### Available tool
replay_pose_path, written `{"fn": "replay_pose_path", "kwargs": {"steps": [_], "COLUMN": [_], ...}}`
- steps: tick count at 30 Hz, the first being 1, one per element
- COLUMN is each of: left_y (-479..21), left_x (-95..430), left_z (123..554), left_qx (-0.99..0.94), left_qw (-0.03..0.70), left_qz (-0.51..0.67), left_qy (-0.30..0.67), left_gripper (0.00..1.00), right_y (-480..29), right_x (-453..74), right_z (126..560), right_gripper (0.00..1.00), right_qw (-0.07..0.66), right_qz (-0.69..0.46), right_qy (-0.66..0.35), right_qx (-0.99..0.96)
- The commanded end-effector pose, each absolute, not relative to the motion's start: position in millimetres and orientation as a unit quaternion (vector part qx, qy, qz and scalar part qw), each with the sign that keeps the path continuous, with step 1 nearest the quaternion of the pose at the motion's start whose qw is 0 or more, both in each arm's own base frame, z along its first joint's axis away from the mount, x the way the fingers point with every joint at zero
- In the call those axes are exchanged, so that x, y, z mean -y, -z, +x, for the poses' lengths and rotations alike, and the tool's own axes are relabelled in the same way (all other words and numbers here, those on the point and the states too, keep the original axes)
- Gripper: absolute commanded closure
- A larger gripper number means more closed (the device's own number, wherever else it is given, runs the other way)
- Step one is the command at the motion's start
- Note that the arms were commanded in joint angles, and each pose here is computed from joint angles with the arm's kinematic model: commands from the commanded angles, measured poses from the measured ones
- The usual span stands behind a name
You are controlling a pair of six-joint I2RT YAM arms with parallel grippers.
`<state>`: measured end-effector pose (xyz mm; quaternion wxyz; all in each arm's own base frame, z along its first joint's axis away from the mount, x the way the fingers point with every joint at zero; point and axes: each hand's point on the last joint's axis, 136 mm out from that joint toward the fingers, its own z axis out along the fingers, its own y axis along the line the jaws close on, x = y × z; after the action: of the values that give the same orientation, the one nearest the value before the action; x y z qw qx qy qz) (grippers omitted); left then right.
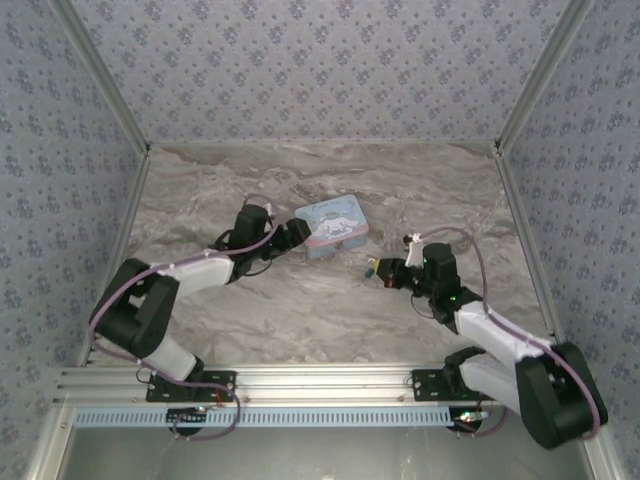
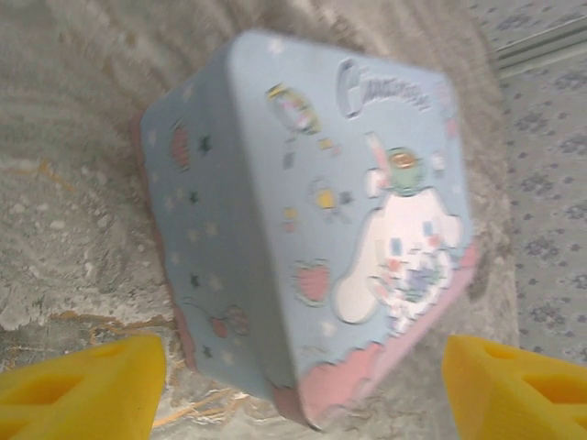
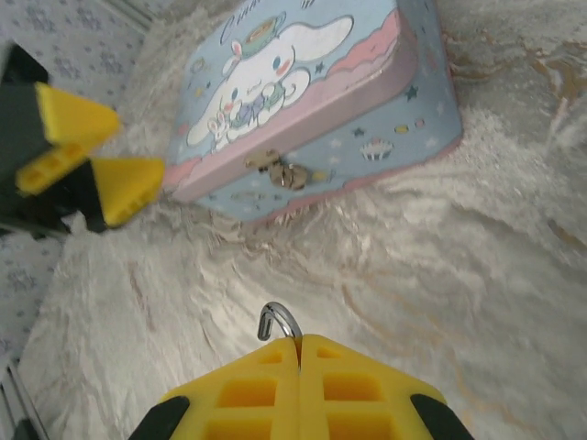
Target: Unlock a padlock with a key
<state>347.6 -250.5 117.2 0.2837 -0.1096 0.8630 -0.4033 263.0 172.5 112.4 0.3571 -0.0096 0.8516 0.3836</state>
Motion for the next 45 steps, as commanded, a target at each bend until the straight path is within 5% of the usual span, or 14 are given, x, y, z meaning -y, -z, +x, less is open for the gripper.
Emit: {"fn": "replay_pose_path", "kwargs": {"steps": [1, 16, 45], "left_y": [-144.0, -203.8, -207.7], "left_x": [232.0, 136.6, 126.1], "left_z": [345.6, 312.9, 303.7], "left_qx": [-0.849, -0.806, -0.813], "left_qw": [0.339, 0.47, 0.482], "left_qz": [-0.097, -0.15, -0.129], "left_qy": [0.393, 0.327, 0.299], "left_gripper": [0.19, 0.05, 0.01], "right_y": [-101.3, -97.0, -46.3], "right_x": [-164.2, -164.7, -206.7], "right_z": [230.6, 200.9, 210.4], "right_gripper": [1.0, 1.0, 1.0], "right_qw": [0.298, 0.205, 0.079], "right_qz": [-0.032, -0.043, -0.088], "right_qy": [-0.35, -0.327, -0.294], "right_qx": [-0.888, -0.921, -0.948]}}
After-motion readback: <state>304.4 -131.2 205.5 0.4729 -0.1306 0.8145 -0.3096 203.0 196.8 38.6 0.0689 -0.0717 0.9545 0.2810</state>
